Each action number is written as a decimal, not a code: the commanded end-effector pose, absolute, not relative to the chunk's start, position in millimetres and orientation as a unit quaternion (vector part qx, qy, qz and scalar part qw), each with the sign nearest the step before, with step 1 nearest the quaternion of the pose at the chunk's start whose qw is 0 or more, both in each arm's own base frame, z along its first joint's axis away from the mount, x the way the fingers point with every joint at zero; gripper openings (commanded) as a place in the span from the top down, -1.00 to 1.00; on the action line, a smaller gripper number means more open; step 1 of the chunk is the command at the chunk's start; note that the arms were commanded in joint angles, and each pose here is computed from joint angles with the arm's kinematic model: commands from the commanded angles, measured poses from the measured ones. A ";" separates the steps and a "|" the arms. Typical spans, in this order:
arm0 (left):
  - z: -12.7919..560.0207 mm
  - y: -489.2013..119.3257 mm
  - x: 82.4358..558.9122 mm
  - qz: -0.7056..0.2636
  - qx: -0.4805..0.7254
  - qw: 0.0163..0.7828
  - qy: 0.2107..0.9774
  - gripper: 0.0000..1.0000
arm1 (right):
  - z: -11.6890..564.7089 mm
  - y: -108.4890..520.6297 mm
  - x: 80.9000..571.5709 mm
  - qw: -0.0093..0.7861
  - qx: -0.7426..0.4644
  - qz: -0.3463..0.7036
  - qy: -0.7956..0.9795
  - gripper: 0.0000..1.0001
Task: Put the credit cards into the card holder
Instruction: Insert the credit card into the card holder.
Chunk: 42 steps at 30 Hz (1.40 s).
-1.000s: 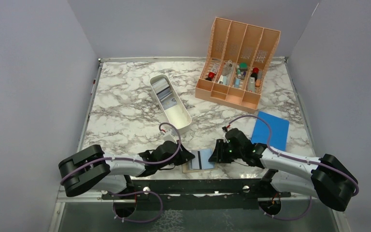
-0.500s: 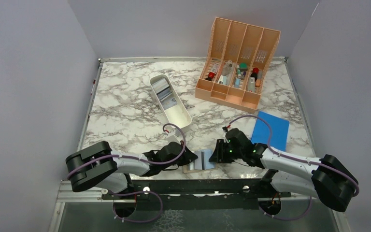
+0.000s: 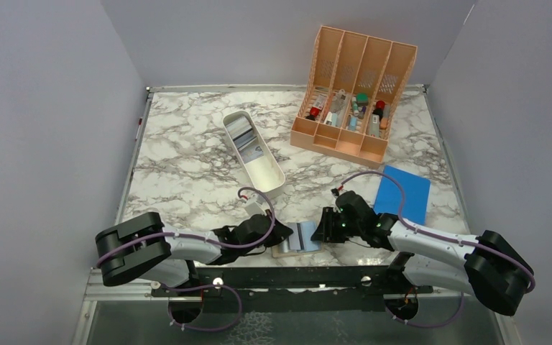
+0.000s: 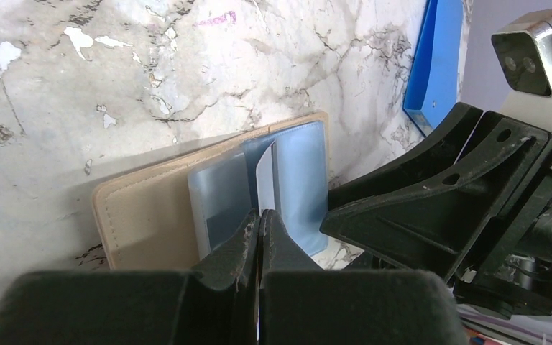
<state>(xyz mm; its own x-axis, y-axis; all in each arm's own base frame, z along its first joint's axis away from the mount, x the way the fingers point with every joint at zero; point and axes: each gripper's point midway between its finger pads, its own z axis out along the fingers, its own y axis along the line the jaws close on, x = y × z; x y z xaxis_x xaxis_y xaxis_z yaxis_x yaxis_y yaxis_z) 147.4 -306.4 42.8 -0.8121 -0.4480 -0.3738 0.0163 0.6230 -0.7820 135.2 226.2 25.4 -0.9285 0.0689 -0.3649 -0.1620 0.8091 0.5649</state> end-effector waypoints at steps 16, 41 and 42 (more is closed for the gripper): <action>35.7 -320.6 130.9 -0.394 -0.068 0.275 0.874 0.13 | 22.9 210.0 137.9 0.200 -0.025 0.266 0.943 0.21; 37.1 -335.5 129.8 -0.372 -0.032 0.273 0.887 0.19 | 17.4 219.2 139.1 0.194 -0.024 0.283 0.939 0.32; 38.0 -337.7 129.9 -0.372 -0.029 0.273 0.887 0.19 | 18.3 219.6 139.1 0.194 -0.024 0.285 0.938 0.32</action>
<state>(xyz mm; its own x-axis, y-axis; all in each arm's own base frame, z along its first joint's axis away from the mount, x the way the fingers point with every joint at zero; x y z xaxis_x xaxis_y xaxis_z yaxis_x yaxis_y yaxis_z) 131.6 -326.8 34.4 -0.8447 -0.2899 -0.4500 0.1158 0.7217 -0.6824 143.3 218.0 21.4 -0.9179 0.0607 -0.3922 -0.1588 0.8494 0.5032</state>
